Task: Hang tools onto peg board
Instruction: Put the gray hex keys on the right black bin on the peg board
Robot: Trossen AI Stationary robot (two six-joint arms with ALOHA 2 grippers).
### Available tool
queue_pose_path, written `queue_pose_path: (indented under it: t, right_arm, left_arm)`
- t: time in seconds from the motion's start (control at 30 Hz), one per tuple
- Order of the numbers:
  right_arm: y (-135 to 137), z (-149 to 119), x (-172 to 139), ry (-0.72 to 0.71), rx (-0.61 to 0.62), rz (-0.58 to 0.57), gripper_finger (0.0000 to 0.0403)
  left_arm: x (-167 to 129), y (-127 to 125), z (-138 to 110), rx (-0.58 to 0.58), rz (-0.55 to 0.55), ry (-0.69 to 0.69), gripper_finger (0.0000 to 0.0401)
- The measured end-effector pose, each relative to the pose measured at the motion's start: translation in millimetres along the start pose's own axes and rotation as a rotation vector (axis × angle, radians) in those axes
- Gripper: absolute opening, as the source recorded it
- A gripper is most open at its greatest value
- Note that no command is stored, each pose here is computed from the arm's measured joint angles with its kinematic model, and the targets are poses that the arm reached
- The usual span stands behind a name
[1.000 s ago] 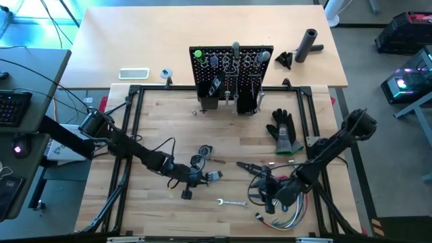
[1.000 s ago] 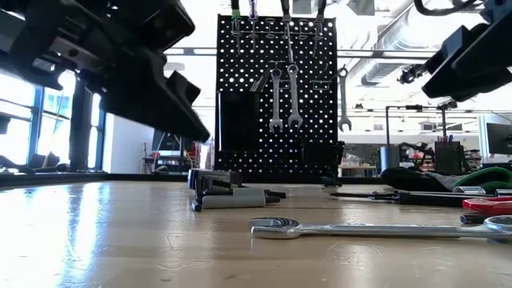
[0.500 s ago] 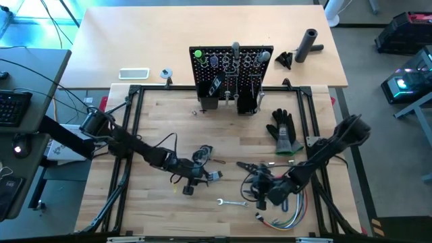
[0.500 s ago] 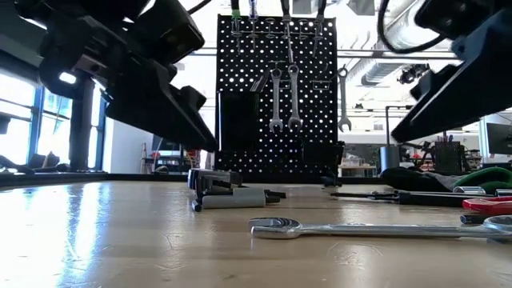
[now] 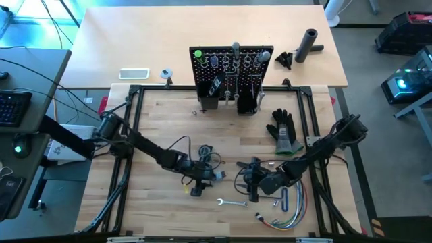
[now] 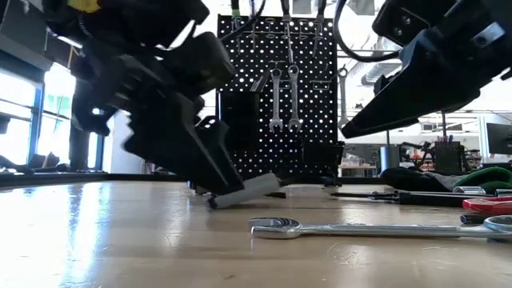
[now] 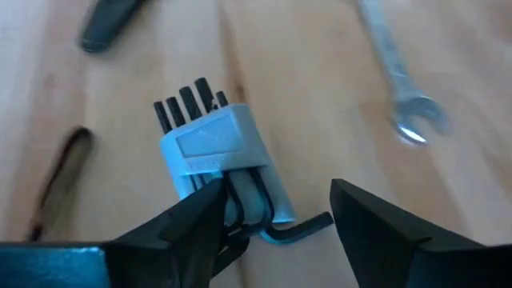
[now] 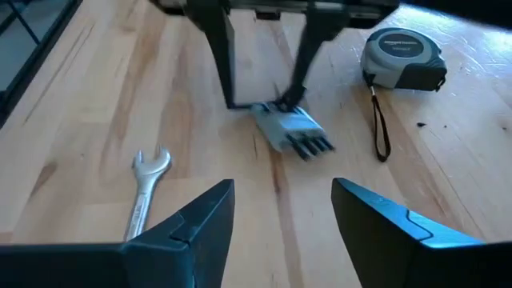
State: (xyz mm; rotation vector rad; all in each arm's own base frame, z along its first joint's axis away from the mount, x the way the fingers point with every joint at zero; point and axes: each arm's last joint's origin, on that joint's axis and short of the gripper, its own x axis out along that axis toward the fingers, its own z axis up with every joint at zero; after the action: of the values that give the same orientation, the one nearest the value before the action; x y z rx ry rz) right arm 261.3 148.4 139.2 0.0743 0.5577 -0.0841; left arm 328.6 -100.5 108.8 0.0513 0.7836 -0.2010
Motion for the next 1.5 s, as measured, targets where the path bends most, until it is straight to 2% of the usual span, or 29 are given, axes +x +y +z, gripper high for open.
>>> queue_pose_path:
  t: [0.1, 0.2, 0.33, 0.5, 0.57, 0.77, 1.07, 1.23, 1.5]
  right_arm:
    - [-2, 1, 1, 0.001, 0.001, -0.007, 0.0209]
    - [-2, 1, 1, 0.000, -0.008, -0.014, 0.0209]
    - [-3, 0, 1, -0.001, -0.012, -0.031, 0.0209]
    - [-5, -1, 1, 0.007, -0.023, -0.057, 0.0209]
    - [-5, -2, 1, 0.016, -0.021, -0.070, 0.0209]
    - [-8, -7, 1, 0.048, 0.027, -0.105, 0.0209]
    - [-7, -3, 2, 0.027, 0.089, -0.053, 0.0209]
    - [-9, 0, 4, 0.005, 0.085, -0.053, 0.0209]
    - [-12, -15, 23, 0.053, 0.031, -0.061, 0.0209]
  left_arm:
    - [9, 6, 0, -0.006, 0.043, 0.058, 0.0226]
    - [14, 8, -1, 0.017, 0.054, 0.079, 0.0206]
    - [13, 8, 1, 0.066, 0.055, 0.074, 0.0142]
    - [7, 9, 6, 0.102, 0.048, 0.055, 0.0030]
    - [5, 10, 8, 0.113, 0.049, 0.043, 0.0009]
    - [-8, 15, 14, 0.139, 0.096, 0.037, 0.0001]
    - [-25, 21, 32, 0.164, 0.129, -0.061, 0.0000]
    - [-32, 21, 40, 0.174, 0.133, -0.106, 0.0000]
    - [-34, 22, 31, 0.120, 0.127, -0.012, 0.0000]
